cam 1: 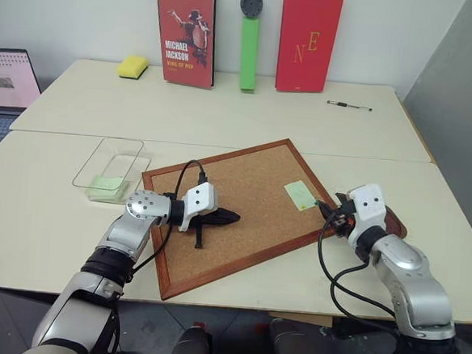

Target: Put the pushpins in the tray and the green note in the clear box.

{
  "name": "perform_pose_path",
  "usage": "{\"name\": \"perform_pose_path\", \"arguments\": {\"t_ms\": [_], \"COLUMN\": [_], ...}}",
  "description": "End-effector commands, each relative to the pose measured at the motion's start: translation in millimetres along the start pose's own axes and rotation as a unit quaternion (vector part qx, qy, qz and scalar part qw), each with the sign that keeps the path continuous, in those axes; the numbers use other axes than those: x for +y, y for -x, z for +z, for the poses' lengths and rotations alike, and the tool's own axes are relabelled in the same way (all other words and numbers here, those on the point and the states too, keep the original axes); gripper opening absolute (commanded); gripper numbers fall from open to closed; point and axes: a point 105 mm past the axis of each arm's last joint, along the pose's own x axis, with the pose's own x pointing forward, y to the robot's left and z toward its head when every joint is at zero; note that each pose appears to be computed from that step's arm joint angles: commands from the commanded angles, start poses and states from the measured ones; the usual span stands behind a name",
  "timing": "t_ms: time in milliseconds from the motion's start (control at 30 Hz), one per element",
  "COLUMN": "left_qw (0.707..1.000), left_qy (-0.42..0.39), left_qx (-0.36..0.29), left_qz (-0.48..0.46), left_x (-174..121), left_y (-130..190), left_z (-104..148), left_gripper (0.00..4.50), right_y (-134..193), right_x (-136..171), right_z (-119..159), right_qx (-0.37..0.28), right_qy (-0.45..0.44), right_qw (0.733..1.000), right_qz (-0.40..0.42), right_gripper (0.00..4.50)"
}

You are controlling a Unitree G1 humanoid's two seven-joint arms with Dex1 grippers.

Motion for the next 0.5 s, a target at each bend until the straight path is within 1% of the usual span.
{"name": "perform_pose_path", "arguments": {"t_ms": [33, 233, 500], "left_qw": [1.0, 1.0, 1.0], "left_qy": [0.007, 0.008, 0.008], "left_qx": [0.022, 0.022, 0.024], "left_qz": [-0.009, -0.006, -0.002], "left_x": [-4.6, -4.1, -3.8], "left_y": [-1.6, -1.3, 0.8], "left_z": [-10.2, -10.5, -11.6], "left_gripper": [0.0, 0.0, 0.0], "right_y": [-6.3, -12.5, -19.6], "right_x": [0.5, 10.5, 1.3], "right_z": [7.5, 6.2, -1.5], "right_qx": [-0.021, -0.017, -0.004], "right_qy": [0.01, 0.001, -0.007], "right_qw": [1.0, 0.999, 1.0], "right_qz": [0.005, 0.034, 0.006], "right_gripper": [2.44, 2.44, 2.44]}}
